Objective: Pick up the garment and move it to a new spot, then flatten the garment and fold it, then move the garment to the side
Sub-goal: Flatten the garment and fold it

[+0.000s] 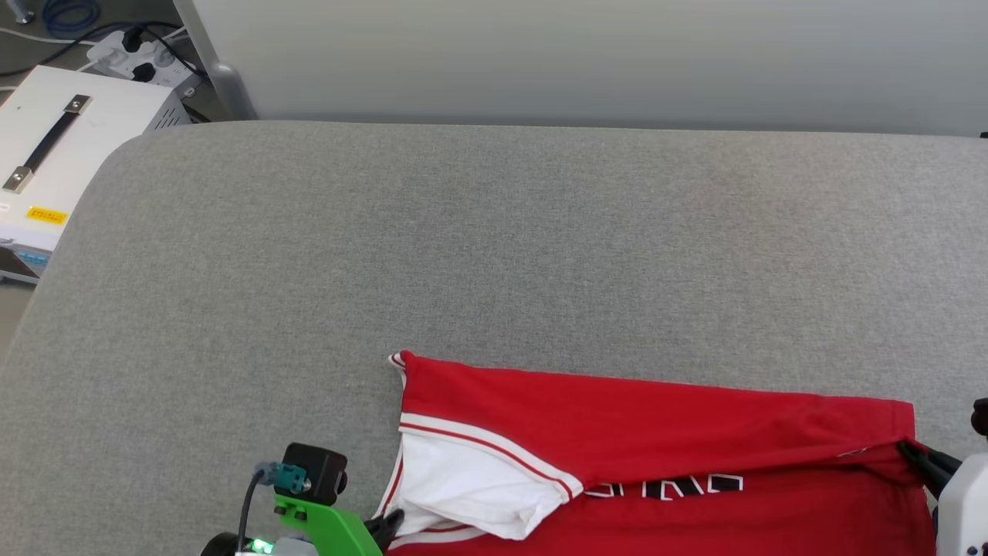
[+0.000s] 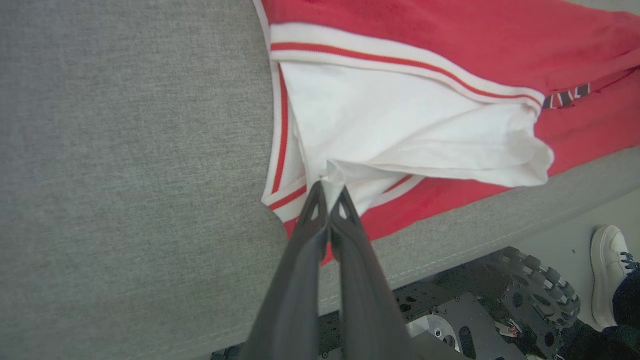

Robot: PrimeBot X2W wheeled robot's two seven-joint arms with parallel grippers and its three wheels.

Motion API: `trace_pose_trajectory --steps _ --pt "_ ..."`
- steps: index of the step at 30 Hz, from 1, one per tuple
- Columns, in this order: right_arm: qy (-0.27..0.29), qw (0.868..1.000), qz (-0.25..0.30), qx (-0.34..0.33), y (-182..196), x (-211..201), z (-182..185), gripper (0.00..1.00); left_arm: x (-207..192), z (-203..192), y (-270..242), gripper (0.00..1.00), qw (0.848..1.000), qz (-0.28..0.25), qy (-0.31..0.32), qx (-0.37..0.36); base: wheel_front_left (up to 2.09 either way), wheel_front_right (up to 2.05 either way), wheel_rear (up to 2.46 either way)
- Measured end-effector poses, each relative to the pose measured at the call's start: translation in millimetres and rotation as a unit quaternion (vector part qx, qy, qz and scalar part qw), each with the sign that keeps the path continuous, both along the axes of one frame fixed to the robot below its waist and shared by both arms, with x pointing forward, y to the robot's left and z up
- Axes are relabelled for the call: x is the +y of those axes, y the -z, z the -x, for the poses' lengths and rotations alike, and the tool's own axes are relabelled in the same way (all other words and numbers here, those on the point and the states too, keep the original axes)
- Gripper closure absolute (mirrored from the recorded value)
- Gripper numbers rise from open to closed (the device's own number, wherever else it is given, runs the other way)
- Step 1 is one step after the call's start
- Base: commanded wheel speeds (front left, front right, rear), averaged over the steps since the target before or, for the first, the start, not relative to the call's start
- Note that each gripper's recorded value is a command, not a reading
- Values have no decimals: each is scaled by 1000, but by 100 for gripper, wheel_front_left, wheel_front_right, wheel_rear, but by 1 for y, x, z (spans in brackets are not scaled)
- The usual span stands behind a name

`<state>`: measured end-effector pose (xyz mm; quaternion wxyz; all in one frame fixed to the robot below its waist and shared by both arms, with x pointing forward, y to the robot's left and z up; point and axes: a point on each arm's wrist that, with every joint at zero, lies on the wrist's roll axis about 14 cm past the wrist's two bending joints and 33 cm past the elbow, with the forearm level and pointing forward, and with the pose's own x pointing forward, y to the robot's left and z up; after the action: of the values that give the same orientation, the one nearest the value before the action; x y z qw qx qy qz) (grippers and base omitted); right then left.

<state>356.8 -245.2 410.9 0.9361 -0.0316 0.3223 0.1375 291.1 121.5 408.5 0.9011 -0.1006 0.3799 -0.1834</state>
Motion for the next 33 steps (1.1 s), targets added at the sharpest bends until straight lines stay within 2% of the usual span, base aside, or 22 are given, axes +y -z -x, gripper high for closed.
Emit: trace_pose_trajectory --steps 3,4,5,12,21,26,33 --pt "-4 1000 -2 6 3 3 3 100 1 1 6 100 1000 -1 -1 4 0 0 0" --pt "-6 1000 -1 9 4 3 4 75 2 1 8 62 1000 -3 -3 2 0 0 0" --pt "-6 1000 -1 11 6 4 5 0 2 1 10 0 1000 -6 -3 1 0 0 0" --pt "1 1000 -19 12 5 6 4 0 0 -3 11 0 1000 5 -11 -5 0 0 0" --pt "15 995 -62 -72 -55 10 -23 0 -4 -27 -42 0 993 43 -29 -111 0 0 0" --pt "25 993 -77 -82 -74 16 -24 0 11 -52 -90 0 973 45 -66 -214 0 0 0" --pt "61 995 -78 -16 -46 17 -4 0 34 -69 -125 0 936 46 -116 -330 0 0 0"
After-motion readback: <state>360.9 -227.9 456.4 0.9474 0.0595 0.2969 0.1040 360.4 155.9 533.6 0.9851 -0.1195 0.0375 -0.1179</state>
